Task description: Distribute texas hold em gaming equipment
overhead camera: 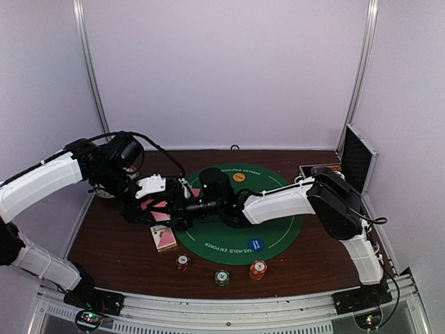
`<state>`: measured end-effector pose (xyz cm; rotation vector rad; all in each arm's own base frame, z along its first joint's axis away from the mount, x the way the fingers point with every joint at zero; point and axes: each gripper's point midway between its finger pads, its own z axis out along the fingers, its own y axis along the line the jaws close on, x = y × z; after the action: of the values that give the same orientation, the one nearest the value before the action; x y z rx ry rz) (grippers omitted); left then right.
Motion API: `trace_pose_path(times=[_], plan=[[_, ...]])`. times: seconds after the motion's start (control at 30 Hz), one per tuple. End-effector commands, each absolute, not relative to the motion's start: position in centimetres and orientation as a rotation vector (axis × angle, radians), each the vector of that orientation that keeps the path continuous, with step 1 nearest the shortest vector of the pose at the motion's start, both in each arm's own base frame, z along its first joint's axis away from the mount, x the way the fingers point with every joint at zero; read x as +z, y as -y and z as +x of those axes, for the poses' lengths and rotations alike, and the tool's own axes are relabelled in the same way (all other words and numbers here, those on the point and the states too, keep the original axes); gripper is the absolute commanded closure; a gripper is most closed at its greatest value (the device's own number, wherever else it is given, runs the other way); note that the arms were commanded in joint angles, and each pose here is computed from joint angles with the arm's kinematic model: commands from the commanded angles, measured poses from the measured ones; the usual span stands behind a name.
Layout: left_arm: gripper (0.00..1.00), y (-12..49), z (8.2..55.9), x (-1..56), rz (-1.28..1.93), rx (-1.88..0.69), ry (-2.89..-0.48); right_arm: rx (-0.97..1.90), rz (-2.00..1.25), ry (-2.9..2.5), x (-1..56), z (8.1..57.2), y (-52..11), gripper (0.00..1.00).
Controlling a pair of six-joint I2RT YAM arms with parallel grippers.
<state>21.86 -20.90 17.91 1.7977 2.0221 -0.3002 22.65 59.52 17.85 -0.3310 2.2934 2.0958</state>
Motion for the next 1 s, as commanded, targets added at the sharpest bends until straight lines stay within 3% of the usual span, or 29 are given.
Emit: trace_pose_path(times=[0.0, 0.4, 0.97], plan=[[1.00, 21.7, 22.2, 19.7, 1.769, -0.319, -1.972, 2.100, -0.326, -2.306, 17.4, 22.8, -58.7, 0.22], [1.00, 21.8, 22.2, 19.9, 1.764, -0.327, -1.969, 2.073, -0.271, -2.313, 17.4, 23.3, -56.4, 0.30], [1.00, 21.6, 21.9, 19.7, 1.760, -0.328, -1.978, 2.008, -0.337, -2.328, 21.7, 21.9, -54.3, 0.36]])
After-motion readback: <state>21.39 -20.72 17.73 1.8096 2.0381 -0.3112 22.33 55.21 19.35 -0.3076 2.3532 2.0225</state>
